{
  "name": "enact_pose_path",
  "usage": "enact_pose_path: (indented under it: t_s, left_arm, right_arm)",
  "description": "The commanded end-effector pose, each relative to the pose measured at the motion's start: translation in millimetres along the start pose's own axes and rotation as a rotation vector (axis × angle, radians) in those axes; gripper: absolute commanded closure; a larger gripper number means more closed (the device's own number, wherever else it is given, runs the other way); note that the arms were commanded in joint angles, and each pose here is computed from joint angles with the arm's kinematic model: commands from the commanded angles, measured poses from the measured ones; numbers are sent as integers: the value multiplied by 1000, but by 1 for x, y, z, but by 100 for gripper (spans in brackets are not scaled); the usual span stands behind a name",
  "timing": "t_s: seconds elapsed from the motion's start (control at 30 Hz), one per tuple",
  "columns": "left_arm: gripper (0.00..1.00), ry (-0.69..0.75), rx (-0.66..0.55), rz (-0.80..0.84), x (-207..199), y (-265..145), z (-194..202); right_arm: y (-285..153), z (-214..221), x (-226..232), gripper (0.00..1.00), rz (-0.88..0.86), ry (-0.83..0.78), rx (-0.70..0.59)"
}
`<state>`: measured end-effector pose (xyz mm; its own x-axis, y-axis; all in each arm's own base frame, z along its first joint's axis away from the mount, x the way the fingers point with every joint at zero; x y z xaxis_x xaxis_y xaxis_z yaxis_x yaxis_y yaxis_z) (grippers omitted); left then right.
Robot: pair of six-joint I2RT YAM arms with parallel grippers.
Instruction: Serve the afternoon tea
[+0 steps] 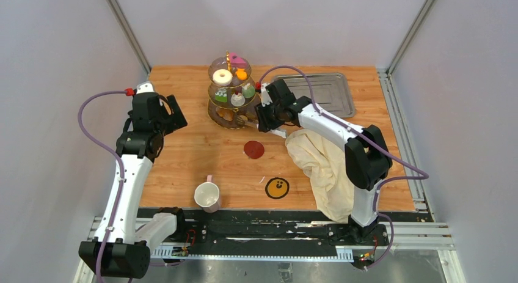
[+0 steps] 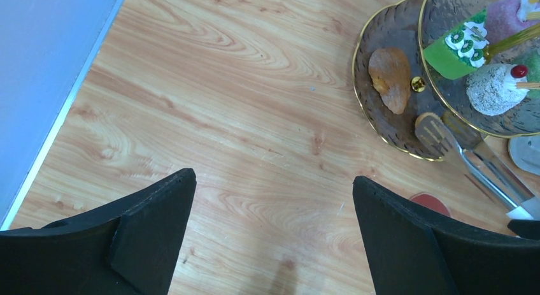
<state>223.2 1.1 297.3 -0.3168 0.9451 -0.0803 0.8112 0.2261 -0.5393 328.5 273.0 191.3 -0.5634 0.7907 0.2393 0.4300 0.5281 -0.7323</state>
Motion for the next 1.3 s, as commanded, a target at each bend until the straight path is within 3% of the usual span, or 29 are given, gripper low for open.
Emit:
enact_pose_path:
  t_s: [0.0,0.4,1.27]
  left_arm:
    - [2,-6,-21,-13,4,-6,-2]
    - [2,-3,-11,11,-2,-2,-9]
    - [2,-21,12,24,-7,10,-9]
  right_arm:
    - [-2,-12,14,68,-43,-40,-26]
    - [-5,-13,14,60,-40,-41,-29]
    - [3,-16,16,55,-67,-38,-5]
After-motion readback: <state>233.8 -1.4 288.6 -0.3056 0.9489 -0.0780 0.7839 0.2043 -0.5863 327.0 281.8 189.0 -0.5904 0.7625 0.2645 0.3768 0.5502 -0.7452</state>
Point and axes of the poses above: each gripper's point midway between its finger pads, its own y axis out along the fingers, its own x axis along the line the jaws close on, z = x × y, the point moved 9 cm from there along -y, back along the fingers, and after that the axes turned 5 degrees about y, right-handed, at the moved point
